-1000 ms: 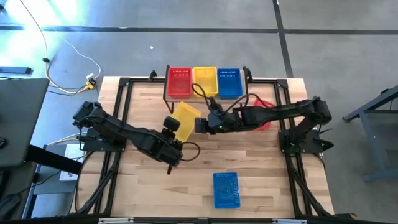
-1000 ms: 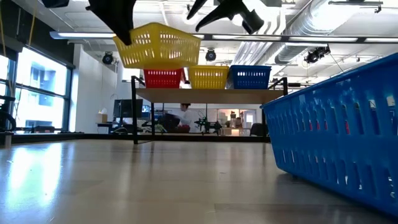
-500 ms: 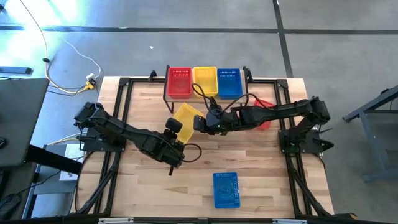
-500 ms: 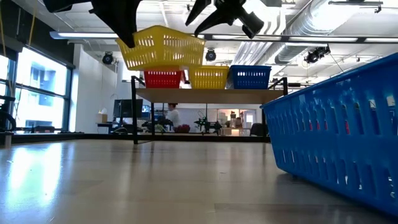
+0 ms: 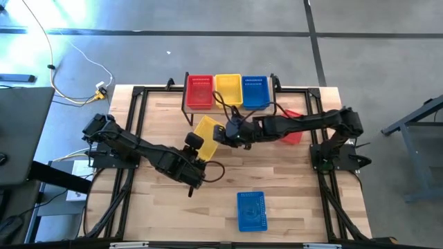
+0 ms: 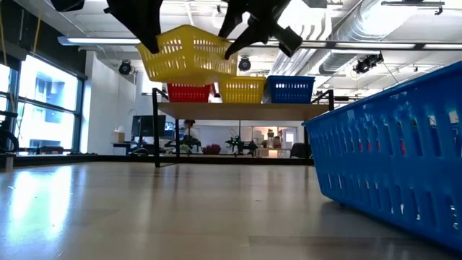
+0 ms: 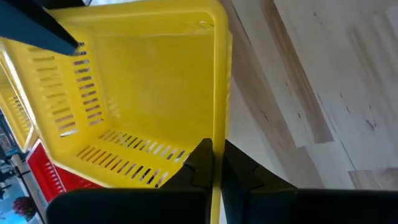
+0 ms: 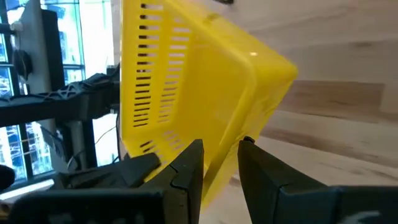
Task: Stack baskets on shelf by color
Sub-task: Stack the yellow bin on top of the yellow bin on the shelf
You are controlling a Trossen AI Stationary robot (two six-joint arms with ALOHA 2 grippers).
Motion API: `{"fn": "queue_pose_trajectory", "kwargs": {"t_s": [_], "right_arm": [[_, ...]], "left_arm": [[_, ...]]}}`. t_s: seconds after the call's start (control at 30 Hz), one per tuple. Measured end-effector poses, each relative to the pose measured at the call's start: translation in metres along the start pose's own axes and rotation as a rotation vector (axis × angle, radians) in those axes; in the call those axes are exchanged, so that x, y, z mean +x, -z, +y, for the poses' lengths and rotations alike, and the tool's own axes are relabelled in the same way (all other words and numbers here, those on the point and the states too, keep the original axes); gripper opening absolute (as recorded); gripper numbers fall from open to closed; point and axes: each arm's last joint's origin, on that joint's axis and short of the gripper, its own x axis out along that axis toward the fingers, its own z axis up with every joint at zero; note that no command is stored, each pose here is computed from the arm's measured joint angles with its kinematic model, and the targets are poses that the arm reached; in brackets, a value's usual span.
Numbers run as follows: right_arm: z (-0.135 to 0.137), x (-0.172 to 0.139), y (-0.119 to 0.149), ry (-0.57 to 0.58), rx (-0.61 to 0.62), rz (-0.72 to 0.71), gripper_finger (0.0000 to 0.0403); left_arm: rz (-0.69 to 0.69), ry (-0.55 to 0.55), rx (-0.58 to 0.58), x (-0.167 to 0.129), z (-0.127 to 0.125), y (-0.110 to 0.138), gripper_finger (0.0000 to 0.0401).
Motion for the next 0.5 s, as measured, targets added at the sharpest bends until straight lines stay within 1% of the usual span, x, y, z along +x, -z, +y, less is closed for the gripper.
{"fn": "queue_pose_trajectory", "kwargs": {"t_s": [0.17,0.23,0.3,0.4,0.43,0.5], "right_arm": [[-0.002,0.01,-0.001,0.011,0.006,0.041,0.0082],[-0.002,0.011,-0.001,0.015,0.005,0.047,0.0076],[-0.003,0.012,0.0,0.019,0.001,0.057,0.0059],[-0.003,0.012,0.0,0.016,-0.04,0.058,0.0017],[-0.002,0.012,-0.001,0.01,-0.058,0.053,0.0009],[-0.001,0.012,-0.001,0.0,-0.072,0.049,0.0009]], "left_arm": [[-0.01,0.009,-0.006,0.0,0.0,-0.001,0.0001],[-0.011,0.011,-0.007,0.0,0.0,-0.001,0.0001],[-0.01,0.014,-0.007,0.0,0.0,-0.001,0.0002],[-0.017,0.026,-0.011,0.0,0.0,-0.002,0.001],[-0.022,0.031,-0.016,0.001,0.0,-0.002,0.0014],[-0.031,0.036,-0.027,0.001,0.001,-0.003,0.0022]]}}
